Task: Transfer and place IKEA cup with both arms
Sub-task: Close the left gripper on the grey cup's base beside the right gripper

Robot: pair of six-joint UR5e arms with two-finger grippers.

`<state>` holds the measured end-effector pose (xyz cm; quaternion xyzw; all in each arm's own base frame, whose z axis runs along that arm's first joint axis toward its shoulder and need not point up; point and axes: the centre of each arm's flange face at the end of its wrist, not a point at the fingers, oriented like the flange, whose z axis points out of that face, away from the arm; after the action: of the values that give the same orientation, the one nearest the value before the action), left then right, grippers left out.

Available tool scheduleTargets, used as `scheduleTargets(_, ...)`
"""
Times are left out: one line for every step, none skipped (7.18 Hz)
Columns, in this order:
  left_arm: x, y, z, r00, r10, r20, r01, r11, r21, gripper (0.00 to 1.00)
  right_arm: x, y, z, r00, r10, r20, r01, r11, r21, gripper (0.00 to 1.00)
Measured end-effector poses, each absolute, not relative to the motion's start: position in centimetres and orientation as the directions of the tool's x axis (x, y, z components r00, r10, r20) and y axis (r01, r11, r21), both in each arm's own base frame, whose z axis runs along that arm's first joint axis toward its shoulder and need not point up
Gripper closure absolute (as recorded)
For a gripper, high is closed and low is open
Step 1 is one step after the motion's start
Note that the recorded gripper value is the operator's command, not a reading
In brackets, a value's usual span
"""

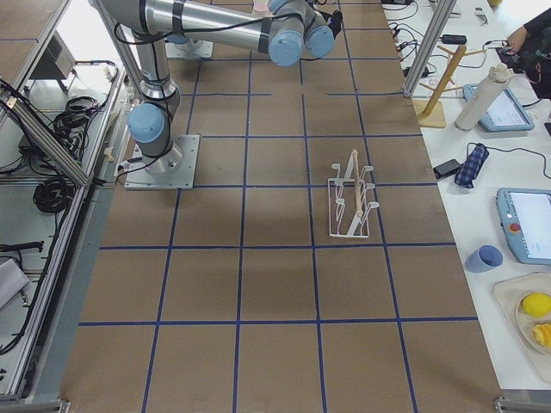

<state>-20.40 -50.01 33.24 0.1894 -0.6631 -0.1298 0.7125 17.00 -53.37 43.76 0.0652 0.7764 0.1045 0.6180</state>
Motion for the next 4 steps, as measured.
scheduleTargets(-20.44,-49.8,33.32,0.087,-0.433,0.897,-0.066,0.896,0.439,0.2,16.93,-53.45,43.72,-0.228,0.229,-0.946,-0.027,0.97,0.242,0.62)
scheduleTargets(-20.48,-49.72,33.35,0.086,-0.424,0.902,-0.066,0.901,0.43,0.38,16.93,-53.48,43.7,-0.227,0.229,-0.947,-0.026,0.97,0.241,0.62)
scheduleTargets(-20.51,-49.77,33.38,0.091,-0.411,0.907,-0.068,0.906,0.418,0.72,16.9,-53.5,43.66,-0.226,0.23,-0.947,-0.026,0.97,0.241,0.62)
scheduleTargets(-20.51,-49.84,33.49,0.103,-0.403,0.91,-0.072,0.909,0.41,0.98,16.87,-53.5,43.65,-0.226,0.231,-0.947,-0.025,0.97,0.242,0.62)
